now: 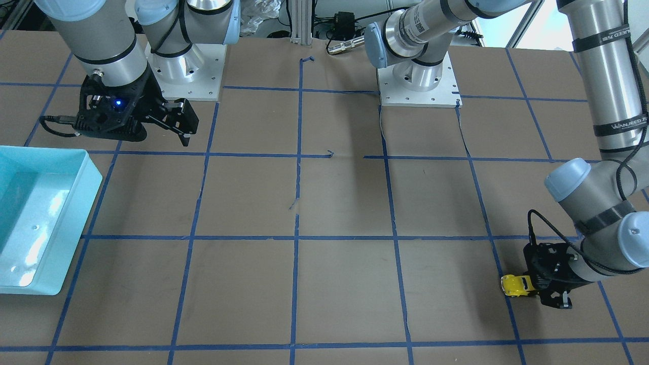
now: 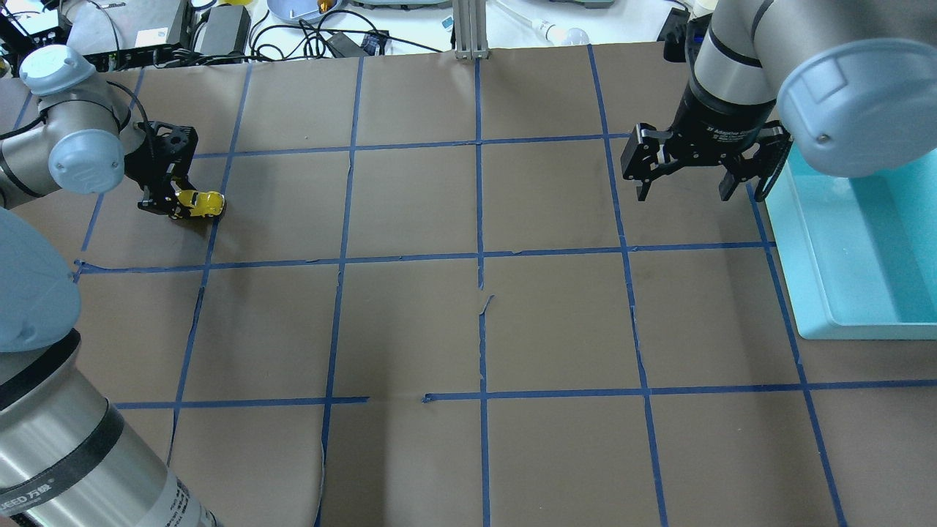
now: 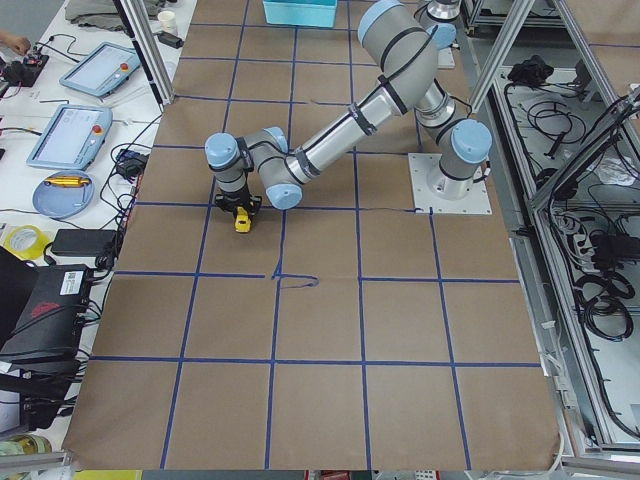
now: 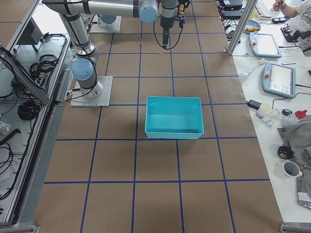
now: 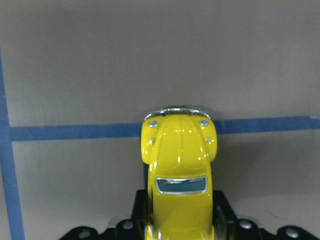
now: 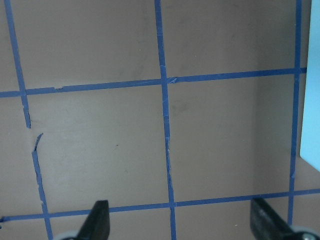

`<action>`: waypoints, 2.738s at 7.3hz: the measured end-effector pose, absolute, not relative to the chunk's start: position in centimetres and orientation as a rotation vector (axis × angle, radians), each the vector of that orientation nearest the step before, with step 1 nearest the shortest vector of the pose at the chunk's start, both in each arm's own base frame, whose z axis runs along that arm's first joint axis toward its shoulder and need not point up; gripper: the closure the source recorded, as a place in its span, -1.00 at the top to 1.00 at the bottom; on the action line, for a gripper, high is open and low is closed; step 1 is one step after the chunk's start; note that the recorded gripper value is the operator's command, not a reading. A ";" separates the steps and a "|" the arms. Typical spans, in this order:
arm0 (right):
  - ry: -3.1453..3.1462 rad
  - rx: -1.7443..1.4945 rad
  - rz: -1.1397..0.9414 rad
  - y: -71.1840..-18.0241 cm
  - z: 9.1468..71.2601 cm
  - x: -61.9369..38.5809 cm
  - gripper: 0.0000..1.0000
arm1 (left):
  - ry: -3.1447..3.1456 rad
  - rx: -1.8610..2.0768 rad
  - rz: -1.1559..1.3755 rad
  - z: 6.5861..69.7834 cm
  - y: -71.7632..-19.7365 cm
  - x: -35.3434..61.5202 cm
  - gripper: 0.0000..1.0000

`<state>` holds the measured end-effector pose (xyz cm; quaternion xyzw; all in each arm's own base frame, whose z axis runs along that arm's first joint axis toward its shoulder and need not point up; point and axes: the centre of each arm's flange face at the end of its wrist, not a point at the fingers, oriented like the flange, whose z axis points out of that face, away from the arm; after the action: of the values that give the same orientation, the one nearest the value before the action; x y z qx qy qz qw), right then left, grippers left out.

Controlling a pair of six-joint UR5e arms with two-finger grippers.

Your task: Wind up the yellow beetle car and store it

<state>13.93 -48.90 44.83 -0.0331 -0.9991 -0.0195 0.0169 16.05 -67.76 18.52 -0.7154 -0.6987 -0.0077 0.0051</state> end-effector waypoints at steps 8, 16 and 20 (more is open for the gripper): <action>-3.104 -0.104 -0.060 -48.9 44.8 13.9 1.00 | -2.187 -2.247 -0.029 18.7 -67.7 16.3 1.00; -3.098 -0.101 -0.064 -49.0 44.8 13.7 1.00 | -2.194 -2.244 -0.028 19.1 -67.7 16.2 1.00; -3.099 -0.091 0.136 -50.4 46.0 13.5 1.00 | -2.385 -2.014 -0.041 24.6 -66.8 12.3 1.00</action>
<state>13.47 -50.38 46.01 -0.0292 -0.9984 0.0438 0.0190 12.26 -66.77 24.58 -0.6451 -0.7639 -0.0131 0.0099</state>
